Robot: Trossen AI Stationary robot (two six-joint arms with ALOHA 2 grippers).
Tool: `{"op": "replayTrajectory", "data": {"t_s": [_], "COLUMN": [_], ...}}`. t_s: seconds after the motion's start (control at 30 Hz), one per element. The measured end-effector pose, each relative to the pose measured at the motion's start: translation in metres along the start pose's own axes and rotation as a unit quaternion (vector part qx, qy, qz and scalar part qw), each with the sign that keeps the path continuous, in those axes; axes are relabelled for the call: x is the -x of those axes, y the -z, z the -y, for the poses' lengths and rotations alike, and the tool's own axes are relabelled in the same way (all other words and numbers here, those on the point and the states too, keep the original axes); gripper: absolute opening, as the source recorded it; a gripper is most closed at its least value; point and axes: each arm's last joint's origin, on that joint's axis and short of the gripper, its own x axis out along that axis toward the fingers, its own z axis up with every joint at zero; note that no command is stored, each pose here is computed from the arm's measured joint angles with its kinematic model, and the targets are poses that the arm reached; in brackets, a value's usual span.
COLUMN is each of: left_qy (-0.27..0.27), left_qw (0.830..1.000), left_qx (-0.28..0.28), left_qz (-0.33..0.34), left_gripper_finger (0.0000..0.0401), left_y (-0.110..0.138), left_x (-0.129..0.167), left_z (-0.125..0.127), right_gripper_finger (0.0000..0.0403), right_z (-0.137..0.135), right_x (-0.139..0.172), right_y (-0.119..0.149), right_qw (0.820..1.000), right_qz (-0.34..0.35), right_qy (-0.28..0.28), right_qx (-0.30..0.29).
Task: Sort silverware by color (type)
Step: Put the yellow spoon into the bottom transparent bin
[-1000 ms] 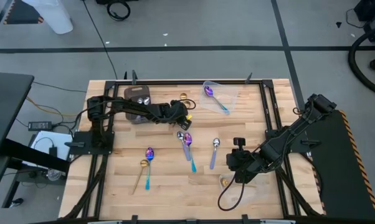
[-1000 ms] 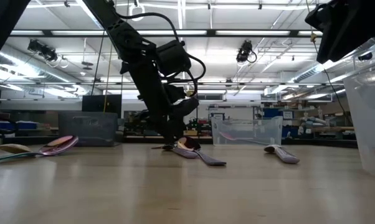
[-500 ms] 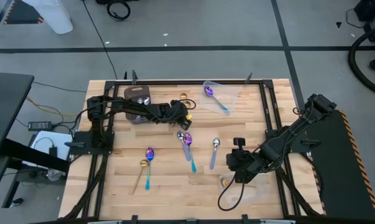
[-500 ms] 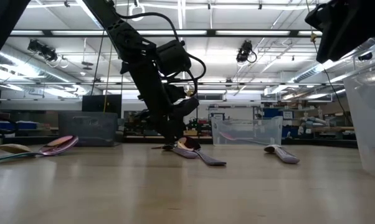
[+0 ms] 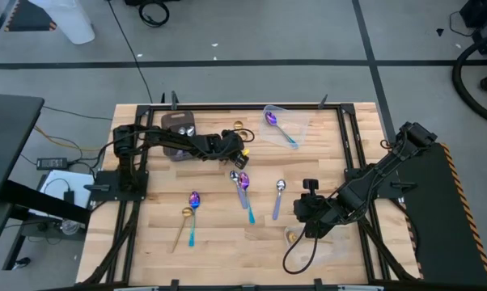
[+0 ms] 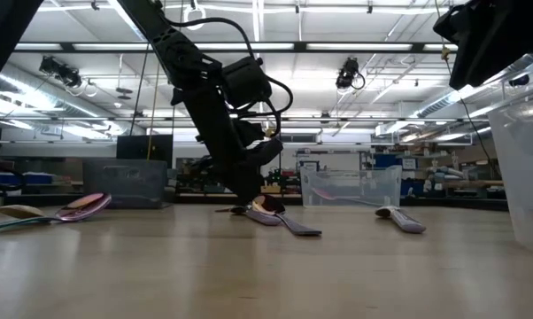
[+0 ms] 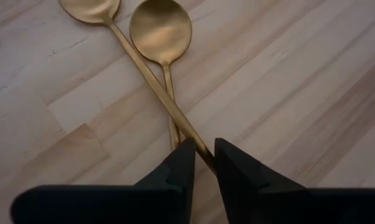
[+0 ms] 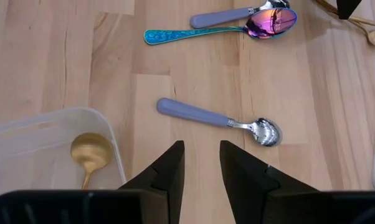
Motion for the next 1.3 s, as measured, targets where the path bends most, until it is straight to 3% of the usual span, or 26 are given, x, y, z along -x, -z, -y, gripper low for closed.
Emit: {"op": "replayTrajectory", "data": {"t_s": [0.23,0.6,1.3], "left_qy": [0.004,0.009,0.004], "left_qw": [1.000,1.000,1.000], "left_qx": [-0.004,-0.013,-0.014], "left_qz": [-0.002,-0.006,0.004], "left_gripper_finger": [0.0055,0.0104,0.0099], "left_y": [0.000,0.000,0.007], "left_x": [0.000,0.000,-0.017], "left_z": [0.000,0.001,0.003], "right_gripper_finger": [0.0112,0.0112,0.0112], "right_z": [0.000,-0.001,-0.002], "right_x": [0.000,0.000,0.000], "right_y": [0.000,-0.001,-0.003], "right_qw": [1.000,1.000,1.000], "right_qz": [0.002,0.004,0.015], "right_qy": [-0.001,-0.002,-0.008], "right_qx": [-0.001,-0.002,0.005]}}
